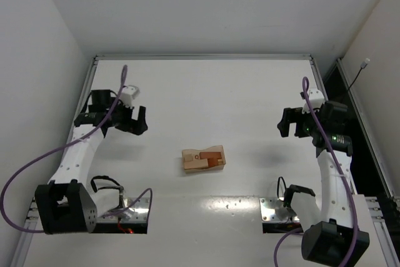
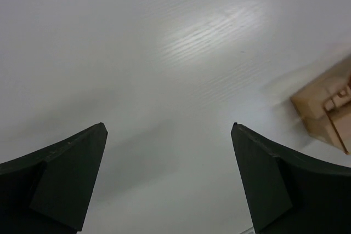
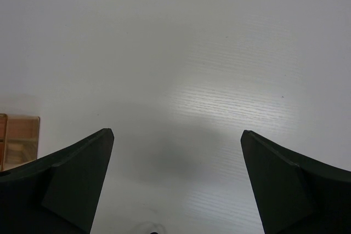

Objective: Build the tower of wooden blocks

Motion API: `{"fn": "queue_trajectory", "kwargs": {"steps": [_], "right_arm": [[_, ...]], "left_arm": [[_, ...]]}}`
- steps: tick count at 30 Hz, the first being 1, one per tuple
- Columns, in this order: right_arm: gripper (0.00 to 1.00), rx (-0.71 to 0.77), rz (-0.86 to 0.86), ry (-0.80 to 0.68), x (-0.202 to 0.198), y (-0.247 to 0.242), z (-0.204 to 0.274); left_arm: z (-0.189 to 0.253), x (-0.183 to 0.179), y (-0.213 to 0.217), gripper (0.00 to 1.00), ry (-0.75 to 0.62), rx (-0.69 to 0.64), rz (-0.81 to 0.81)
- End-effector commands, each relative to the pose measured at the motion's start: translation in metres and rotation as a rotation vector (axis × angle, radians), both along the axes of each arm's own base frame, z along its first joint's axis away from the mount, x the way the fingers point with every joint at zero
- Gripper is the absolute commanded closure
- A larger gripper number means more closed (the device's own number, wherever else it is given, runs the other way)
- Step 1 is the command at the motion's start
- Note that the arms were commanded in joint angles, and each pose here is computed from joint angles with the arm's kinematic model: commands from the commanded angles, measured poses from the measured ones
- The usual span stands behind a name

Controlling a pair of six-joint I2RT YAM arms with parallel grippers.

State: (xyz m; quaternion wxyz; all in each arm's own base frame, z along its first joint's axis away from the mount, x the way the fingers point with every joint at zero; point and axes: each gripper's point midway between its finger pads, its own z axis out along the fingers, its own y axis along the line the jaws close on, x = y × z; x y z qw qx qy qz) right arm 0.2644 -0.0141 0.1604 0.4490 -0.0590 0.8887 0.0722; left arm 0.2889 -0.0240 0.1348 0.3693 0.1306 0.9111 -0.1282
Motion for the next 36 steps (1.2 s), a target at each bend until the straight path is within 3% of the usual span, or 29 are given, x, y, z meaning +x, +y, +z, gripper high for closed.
{"fn": "queue_trajectory", "kwargs": {"steps": [1,7,13,16,19,21,23,26,27,30,32,36], "right_arm": [[0.01,0.014,0.016,-0.049,0.008,0.003,0.011],[0.01,0.014,0.016,-0.049,0.008,0.003,0.011],[0.01,0.014,0.016,-0.049,0.008,0.003,0.011],[0.01,0.048,0.150,-0.069,0.005,0.026,0.014],[0.06,0.086,0.291,-0.070,0.000,0.055,0.014],[0.09,0.129,0.465,-0.004,-0.005,0.093,0.004],[0.09,0.109,0.502,0.010,-0.002,0.101,0.004],[0.10,-0.005,0.689,0.112,-0.003,0.140,-0.015],[0.12,-0.061,0.826,0.162,-0.013,0.170,-0.030],[0.13,-0.258,0.972,0.109,-0.012,0.217,-0.027],[0.17,-0.316,1.034,0.099,-0.008,0.238,-0.036],[0.37,-0.403,1.126,0.047,0.009,0.265,-0.041]], "left_arm": [[0.037,-0.005,-0.055,0.06,-0.087,0.049,-0.286],[0.029,-0.056,-0.151,0.10,-0.056,0.188,-0.642],[0.003,-0.081,-0.178,0.17,-0.029,0.312,-0.787],[0.002,-0.077,-0.182,0.18,-0.017,0.300,-0.769],[0.009,-0.063,-0.179,0.18,-0.031,0.247,-0.686],[0.027,-0.037,-0.158,0.18,-0.079,0.192,-0.515],[0.033,-0.024,-0.141,0.16,-0.096,0.167,-0.413],[0.041,0.001,-0.101,0.10,-0.120,0.132,-0.188],[0.044,0.004,-0.090,0.10,-0.126,0.125,-0.145],[0.047,0.013,-0.060,0.07,-0.117,0.096,-0.023],[0.044,0.017,-0.038,0.06,-0.103,0.096,0.047],[0.039,0.016,-0.016,0.06,-0.086,0.071,0.119]]}}
